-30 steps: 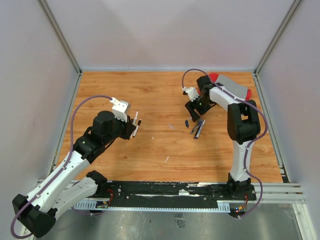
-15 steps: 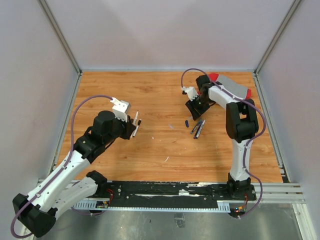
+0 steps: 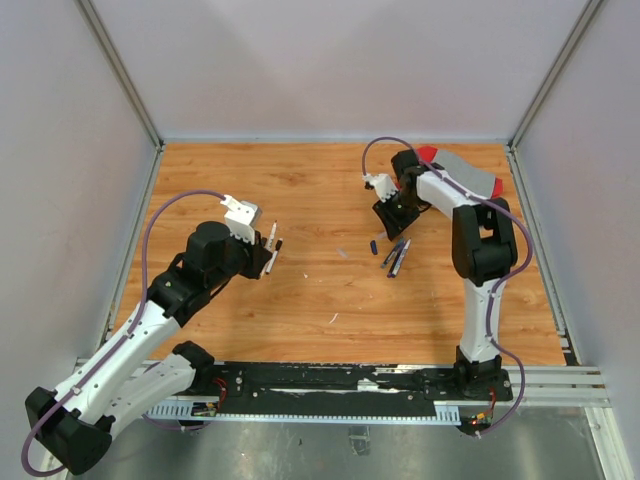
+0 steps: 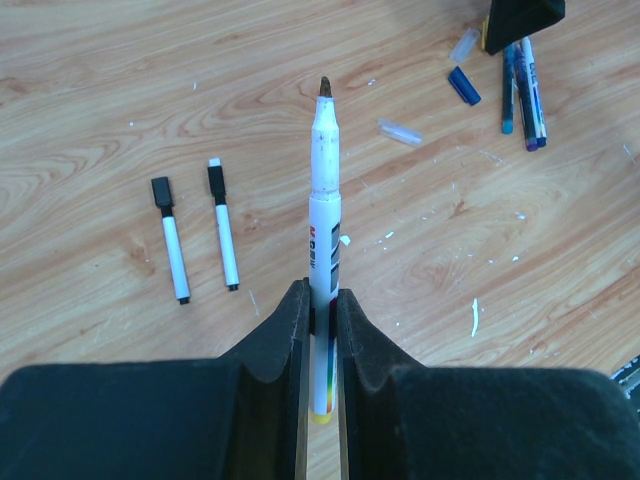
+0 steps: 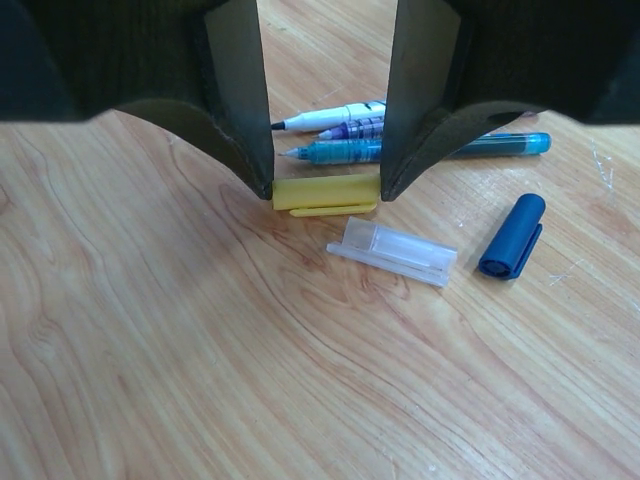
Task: Insert the pens into the pen caps
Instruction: Pick up the pen cap from the center of the board, then place the pen cap at the center of the board.
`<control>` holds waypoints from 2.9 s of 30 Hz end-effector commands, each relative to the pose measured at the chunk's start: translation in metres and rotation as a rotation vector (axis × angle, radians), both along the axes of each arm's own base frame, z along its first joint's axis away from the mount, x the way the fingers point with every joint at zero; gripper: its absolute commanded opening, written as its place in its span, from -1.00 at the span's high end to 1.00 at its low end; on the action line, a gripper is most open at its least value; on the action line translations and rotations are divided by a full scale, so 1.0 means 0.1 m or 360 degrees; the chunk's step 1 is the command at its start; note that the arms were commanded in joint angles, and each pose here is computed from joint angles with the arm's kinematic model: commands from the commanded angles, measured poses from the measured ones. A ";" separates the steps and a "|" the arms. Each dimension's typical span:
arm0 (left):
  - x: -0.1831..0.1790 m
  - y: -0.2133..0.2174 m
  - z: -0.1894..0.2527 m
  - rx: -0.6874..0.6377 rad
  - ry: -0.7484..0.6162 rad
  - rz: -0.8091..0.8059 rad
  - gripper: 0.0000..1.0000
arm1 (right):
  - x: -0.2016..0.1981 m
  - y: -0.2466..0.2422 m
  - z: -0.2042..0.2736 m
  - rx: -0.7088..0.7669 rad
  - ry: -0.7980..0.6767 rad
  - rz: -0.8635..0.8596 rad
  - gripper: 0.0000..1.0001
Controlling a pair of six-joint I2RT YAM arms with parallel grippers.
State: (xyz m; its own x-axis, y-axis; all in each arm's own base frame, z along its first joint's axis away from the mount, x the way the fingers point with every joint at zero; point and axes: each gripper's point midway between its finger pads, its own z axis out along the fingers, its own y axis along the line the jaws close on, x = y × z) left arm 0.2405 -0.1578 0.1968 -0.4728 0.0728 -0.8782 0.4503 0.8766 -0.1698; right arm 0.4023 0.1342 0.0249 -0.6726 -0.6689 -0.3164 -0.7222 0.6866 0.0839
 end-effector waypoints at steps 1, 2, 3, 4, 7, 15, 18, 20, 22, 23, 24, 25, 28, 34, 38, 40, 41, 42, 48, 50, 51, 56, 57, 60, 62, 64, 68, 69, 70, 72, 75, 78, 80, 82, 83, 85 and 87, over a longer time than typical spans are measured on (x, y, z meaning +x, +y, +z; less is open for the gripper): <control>0.03 0.00 0.07 -0.0007 -0.0063 -0.0007 0.99 | 0.01 -0.05 0.40 -0.0069 -0.0135 -0.0127 0.25; 0.04 0.00 0.07 -0.0007 -0.0065 -0.0005 0.99 | 0.04 -0.08 0.49 -0.0079 -0.0186 -0.0196 0.22; 0.03 0.01 0.08 -0.0011 -0.0070 -0.0001 0.99 | 0.08 -0.12 0.59 -0.0090 -0.0255 -0.0288 0.22; 0.03 0.01 0.09 -0.0012 -0.0075 0.0002 0.99 | 0.09 -0.14 0.65 -0.0088 -0.0294 -0.0374 0.25; 0.04 0.02 0.11 -0.0019 -0.0088 0.0015 0.99 | 0.00 -0.09 0.74 0.0022 -0.0329 -0.0592 0.30; 0.04 0.05 0.14 -0.0021 -0.0109 0.0043 0.99 | -0.59 0.37 0.81 0.0103 -0.0375 -0.0644 0.35; 0.04 0.07 0.15 -0.0022 -0.0118 0.0052 0.99 | -0.92 0.65 0.76 0.0036 -0.0389 -0.0517 0.35; 0.04 0.07 0.16 -0.0024 -0.0123 0.0057 0.99 | -1.15 0.84 0.69 0.0038 -0.0375 -0.0459 0.36; 0.04 0.08 0.17 -0.0026 -0.0127 0.0060 0.99 | -1.37 1.01 0.59 0.0029 -0.0354 -0.0398 0.36; 0.04 0.08 0.16 -0.0025 -0.0126 0.0060 0.99 | -1.47 1.08 0.54 0.0013 -0.0344 -0.0381 0.37; 0.04 0.08 0.17 -0.0027 -0.0128 0.0059 0.99 | -1.56 1.14 0.49 0.0000 -0.0336 -0.0364 0.37; 0.04 0.08 0.17 -0.0028 -0.0130 0.0059 0.99 | -1.62 1.19 0.46 -0.0007 -0.0327 -0.0369 0.37; 0.04 0.08 0.18 -0.0030 -0.0133 0.0059 0.99 | -1.77 1.33 0.35 0.0013 -0.0268 -0.0450 0.38; 0.04 0.08 0.18 -0.0033 -0.0135 0.0057 0.99 | -1.85 1.46 0.20 0.0040 -0.0164 -0.0729 0.40; 0.04 0.08 0.18 -0.0032 -0.0136 0.0058 0.99 | -1.88 1.46 0.13 -0.0030 -0.0140 -0.0778 0.36; 0.04 0.08 0.18 -0.0033 -0.0138 0.0059 0.99 | -1.87 1.42 0.11 -0.0054 -0.0160 -0.0820 0.37; 0.04 0.08 0.18 -0.0033 -0.0136 0.0058 0.99 | -1.86 1.40 0.10 -0.0063 -0.0169 -0.0846 0.37; 0.04 0.08 0.19 -0.0034 -0.0139 0.0059 0.99 | -1.86 1.38 0.09 -0.0076 -0.0180 -0.0862 0.37; 0.04 0.07 0.18 -0.0034 -0.0135 0.0055 0.99 | -1.84 1.29 -0.01 -0.0161 -0.0207 -0.0951 0.36; 0.04 0.07 0.17 -0.0033 -0.0133 0.0055 0.99 | -1.84 1.29 -0.05 -0.0184 -0.0190 -0.0953 0.37; 0.04 0.07 0.18 -0.0033 -0.0133 0.0055 0.99 | -1.84 1.29 -0.07 -0.0189 -0.0185 -0.0958 0.37; 0.04 0.07 0.18 -0.0033 -0.0134 0.0055 0.99 | -1.84 1.33 -0.12 -0.0150 -0.0170 -0.0978 0.34; 0.04 0.07 0.17 -0.0032 -0.0131 0.0057 0.99 | -1.84 1.33 -0.12 -0.0147 -0.0172 -0.0979 0.30; 0.04 0.07 0.17 -0.0031 -0.0133 0.0056 0.99 | -1.84 1.33 -0.11 -0.0143 -0.0179 -0.0980 0.14; 0.04 0.07 0.17 -0.0029 -0.0129 0.0057 0.99 | -1.84 1.31 -0.09 -0.0142 -0.0186 -0.0978 0.09; 0.04 0.07 0.17 -0.0030 -0.0129 0.0058 0.99 | -1.83 1.31 -0.05 -0.0123 -0.0197 -0.0965 0.05; 0.05 0.07 0.17 -0.0030 -0.0131 0.0058 0.99 | -1.81 1.30 0.05 -0.0073 -0.0229 -0.0915 -0.06; 0.04 0.07 0.16 -0.0030 -0.0128 0.0057 0.99 | -1.81 1.31 0.09 -0.0060 -0.0235 -0.0897 -0.09; 0.04 0.07 0.16 -0.0029 -0.0129 0.0057 0.99 | -1.81 1.31 0.12 -0.0047 -0.0238 -0.0878 -0.11; 0.05 0.08 0.17 -0.0029 -0.0131 0.0059 0.99 | -1.81 1.32 0.17 -0.0023 -0.0247 -0.0816 -0.13; 0.04 0.08 0.18 -0.0031 -0.0137 0.0063 0.99 | -1.81 1.32 0.25 0.0009 -0.0279 -0.0675 -0.14; 0.05 0.08 0.18 -0.0032 -0.0137 0.0062 0.99 | -1.84 1.32 0.28 0.0006 -0.0309 -0.0399 -0.14; 0.04 0.08 0.17 -0.0030 -0.0133 0.0059 0.99 | -1.86 1.31 0.28 0.0011 -0.0330 -0.0232 -0.14; 0.04 0.08 0.17 -0.0029 -0.0135 0.0062 0.99 | -1.88 1.30 0.30 0.0040 -0.0364 -0.0094 -0.18; 0.05 0.08 0.18 -0.0030 -0.0137 0.0065 0.99 | -1.90 1.32 0.29 0.0061 -0.0365 -0.0011 -0.22; 0.05 0.08 0.19 -0.0033 -0.0143 0.0066 0.99 | -1.94 1.35 0.33 0.0116 -0.0377 0.0136 -0.35; 0.05 0.09 0.19 -0.0033 -0.0144 0.0073 0.99 | -1.98 1.39 0.35 0.0140 -0.0370 0.0276 -0.39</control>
State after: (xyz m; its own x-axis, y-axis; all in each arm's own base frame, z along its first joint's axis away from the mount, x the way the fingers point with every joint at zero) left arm 0.2417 -0.1504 0.2082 -0.4313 0.0471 -0.9010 0.4261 0.8909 -0.1574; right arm 0.2088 0.2598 0.0490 -0.6554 -0.5967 -0.4630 -0.6592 0.7511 -0.0351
